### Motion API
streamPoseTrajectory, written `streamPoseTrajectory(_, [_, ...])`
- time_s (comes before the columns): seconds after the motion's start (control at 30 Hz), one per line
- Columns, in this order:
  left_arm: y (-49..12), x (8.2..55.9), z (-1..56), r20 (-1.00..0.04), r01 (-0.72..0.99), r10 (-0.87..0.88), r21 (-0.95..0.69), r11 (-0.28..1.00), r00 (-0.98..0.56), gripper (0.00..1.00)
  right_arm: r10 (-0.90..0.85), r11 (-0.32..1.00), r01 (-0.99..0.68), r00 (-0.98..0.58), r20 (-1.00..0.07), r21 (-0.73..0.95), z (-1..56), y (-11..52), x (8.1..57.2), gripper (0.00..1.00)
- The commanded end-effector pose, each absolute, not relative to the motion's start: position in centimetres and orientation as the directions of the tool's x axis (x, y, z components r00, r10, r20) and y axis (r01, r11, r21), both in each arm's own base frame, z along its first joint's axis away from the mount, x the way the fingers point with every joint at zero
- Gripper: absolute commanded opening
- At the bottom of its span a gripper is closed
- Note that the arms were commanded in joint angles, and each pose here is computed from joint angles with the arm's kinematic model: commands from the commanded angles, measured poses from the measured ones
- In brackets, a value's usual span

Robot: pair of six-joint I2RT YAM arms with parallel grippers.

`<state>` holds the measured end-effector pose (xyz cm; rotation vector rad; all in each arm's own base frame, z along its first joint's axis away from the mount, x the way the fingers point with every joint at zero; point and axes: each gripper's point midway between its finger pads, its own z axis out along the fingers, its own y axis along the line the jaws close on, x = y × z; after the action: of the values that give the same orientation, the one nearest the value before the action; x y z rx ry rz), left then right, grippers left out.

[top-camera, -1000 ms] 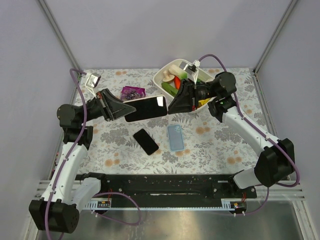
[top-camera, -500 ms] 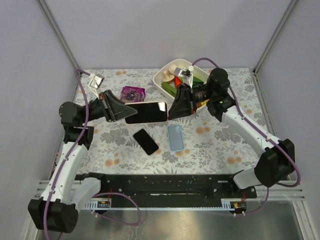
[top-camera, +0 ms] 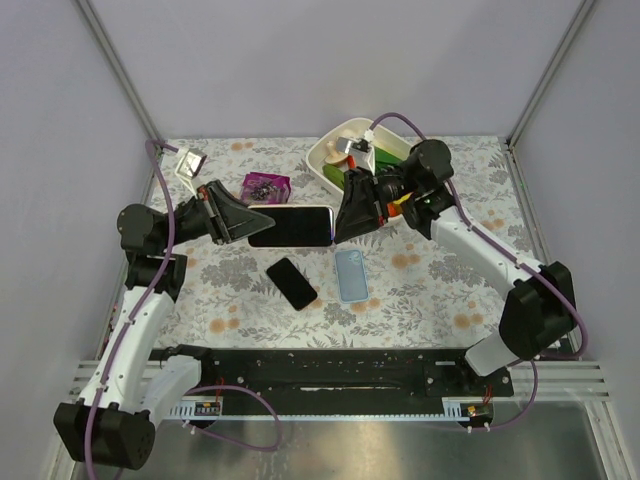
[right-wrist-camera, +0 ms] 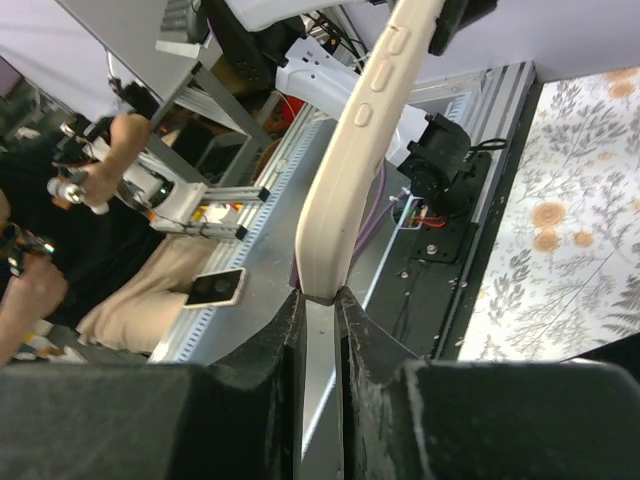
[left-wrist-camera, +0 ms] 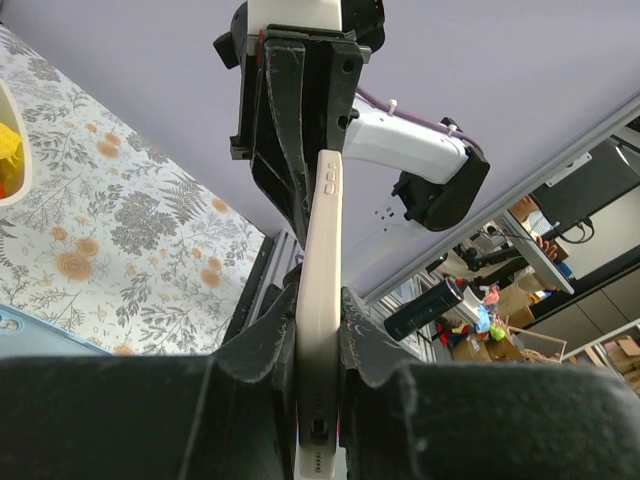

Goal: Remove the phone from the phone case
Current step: Remove the phone case from the phone.

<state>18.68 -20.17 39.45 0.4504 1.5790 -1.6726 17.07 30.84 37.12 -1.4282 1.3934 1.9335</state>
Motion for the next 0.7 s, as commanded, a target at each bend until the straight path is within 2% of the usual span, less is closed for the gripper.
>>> streamPoseTrajectory(0.0, [-21.3, 19.0, 37.7, -0.731, 0.733, -0.251, -0.672, 0.104, -0.634, 0.0, -0.091, -0.333, -0.829, -0.447, -0.89, 0.45, 40.2, 35.7, 18.5, 0.13])
streamPoseTrajectory(0.07, [-21.4, 18.7, 37.8, -0.747, 0.748, -0.237, -0.655, 0.106, -0.621, 0.0, -0.138, -0.172, -0.901, -0.378, -0.915, 0.398, 37.6, 35.8, 20.3, 0.13])
streamPoseTrajectory(0.23, [-21.7, 17.6, 38.3, -0.756, 0.765, -0.218, -0.641, 0.057, -0.617, 0.0, -0.13, -0.058, -0.914, -0.392, -0.911, 0.402, 37.4, 35.8, 21.5, 0.12])
streamPoseTrajectory(0.4, [-21.7, 16.2, 39.4, -0.76, 0.781, -0.224, -0.624, -0.011, -0.61, 0.0, -0.14, -0.071, -0.923, -0.365, -0.92, 0.378, 37.1, 35.9, 21.5, 0.13])
streamPoseTrajectory(0.57, [-21.8, 17.4, 38.1, -0.733, 0.746, -0.226, -0.665, 0.041, -0.641, 0.0, -0.135, -0.16, -0.943, -0.273, -0.952, 0.293, 37.6, 35.4, 20.1, 0.13])
streamPoseTrajectory(0.67, [-21.8, 17.8, 37.5, -0.742, 0.747, -0.212, -0.661, 0.073, -0.636, 0.0, -0.143, -0.146, -0.95, -0.256, -0.956, 0.277, 37.3, 35.0, 20.0, 0.18])
